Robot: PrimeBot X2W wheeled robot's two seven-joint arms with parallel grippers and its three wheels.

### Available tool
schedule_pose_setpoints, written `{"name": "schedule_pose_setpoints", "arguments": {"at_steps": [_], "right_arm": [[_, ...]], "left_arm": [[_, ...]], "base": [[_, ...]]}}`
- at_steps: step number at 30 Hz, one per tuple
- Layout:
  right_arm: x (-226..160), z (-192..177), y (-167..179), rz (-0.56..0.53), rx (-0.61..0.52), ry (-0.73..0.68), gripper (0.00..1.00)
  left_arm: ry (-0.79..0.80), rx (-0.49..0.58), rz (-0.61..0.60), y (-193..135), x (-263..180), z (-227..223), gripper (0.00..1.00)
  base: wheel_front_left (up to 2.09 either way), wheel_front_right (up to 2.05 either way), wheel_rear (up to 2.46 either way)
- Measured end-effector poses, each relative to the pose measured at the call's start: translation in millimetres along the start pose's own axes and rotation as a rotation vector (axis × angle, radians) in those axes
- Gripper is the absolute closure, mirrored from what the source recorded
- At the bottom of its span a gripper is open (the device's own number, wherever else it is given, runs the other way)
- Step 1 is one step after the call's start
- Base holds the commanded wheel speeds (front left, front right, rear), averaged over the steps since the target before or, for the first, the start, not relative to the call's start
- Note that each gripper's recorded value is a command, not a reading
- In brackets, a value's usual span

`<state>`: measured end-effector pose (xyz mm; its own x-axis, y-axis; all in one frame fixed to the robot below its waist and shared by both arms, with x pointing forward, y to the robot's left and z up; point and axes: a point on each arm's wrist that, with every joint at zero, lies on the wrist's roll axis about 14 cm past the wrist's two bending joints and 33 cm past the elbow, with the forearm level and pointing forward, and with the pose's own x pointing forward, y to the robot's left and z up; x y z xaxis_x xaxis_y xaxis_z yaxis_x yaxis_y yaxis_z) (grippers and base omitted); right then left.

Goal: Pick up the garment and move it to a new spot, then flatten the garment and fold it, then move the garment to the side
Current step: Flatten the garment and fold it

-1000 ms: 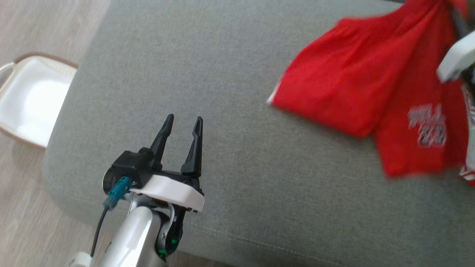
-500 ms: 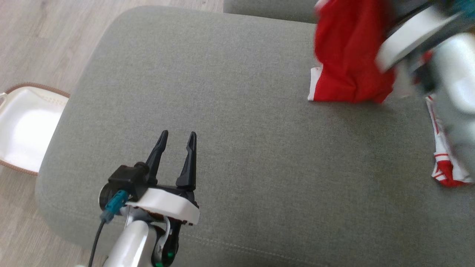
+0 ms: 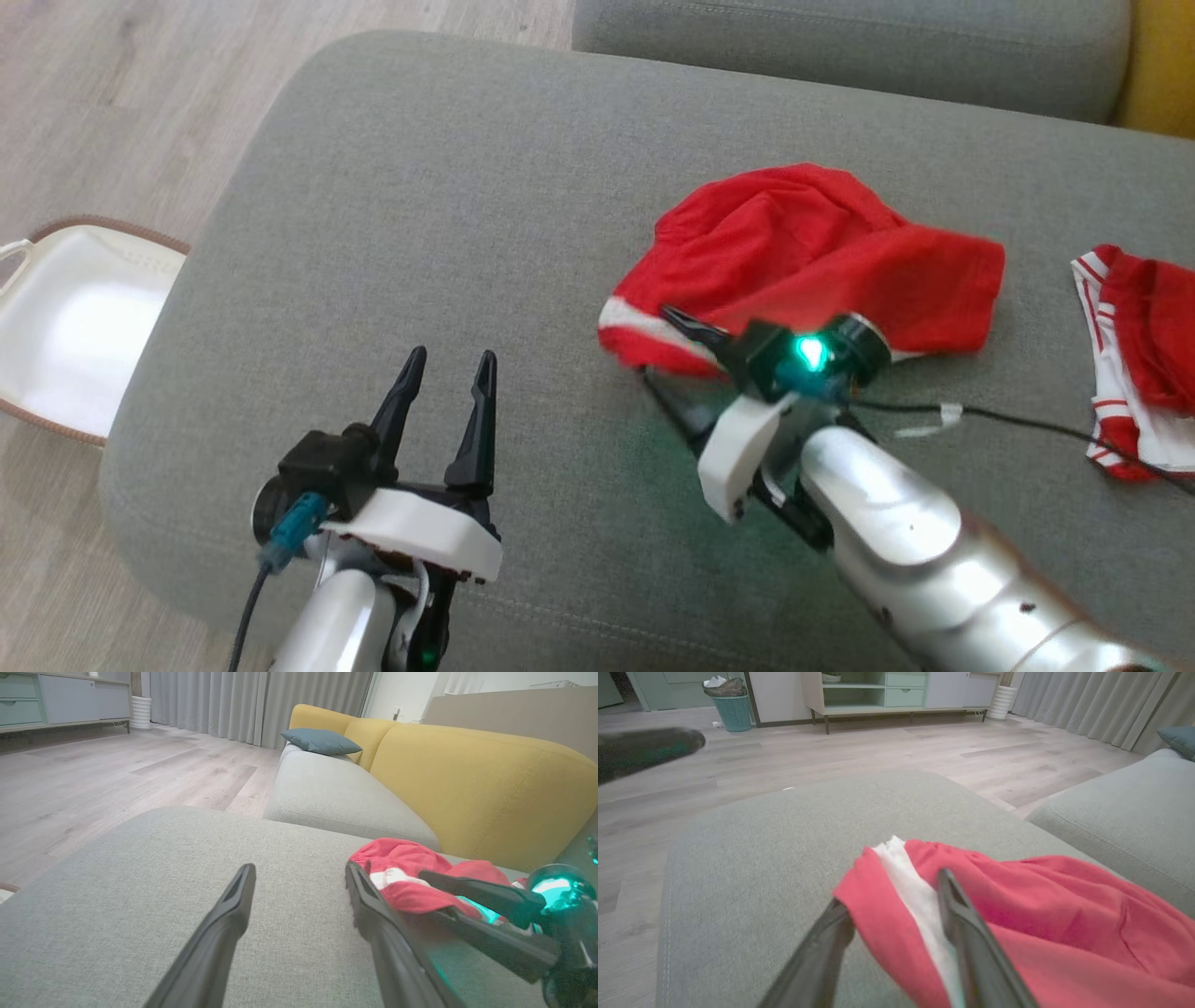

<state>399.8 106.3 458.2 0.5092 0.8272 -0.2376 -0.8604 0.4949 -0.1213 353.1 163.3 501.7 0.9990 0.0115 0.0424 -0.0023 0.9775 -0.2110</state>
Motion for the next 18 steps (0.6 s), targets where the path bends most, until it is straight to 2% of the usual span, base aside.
{"name": "schedule_pose_setpoints", "arguments": {"at_steps": [5,10,18], "right_arm": [[-7,-6,-2,-0.028,0.020,0.016,0.00],[-20,-3,-25,-0.111,0.033,0.006,0.00],[-77,-32,-67,-0.288,0.071,0.060,0.00]], "left_arm": [[-0.002,0.000,-0.003,-1,0,1,0.00],[0.002,-0.009,-0.030,-9,-1,-2,0.00],[-0.007,-0.010,-0.084,-25,5,0,0.00]], "base": [[0.00,0.00,0.00],[0.00,0.00,0.00],[0.00,0.00,0.00]]}}
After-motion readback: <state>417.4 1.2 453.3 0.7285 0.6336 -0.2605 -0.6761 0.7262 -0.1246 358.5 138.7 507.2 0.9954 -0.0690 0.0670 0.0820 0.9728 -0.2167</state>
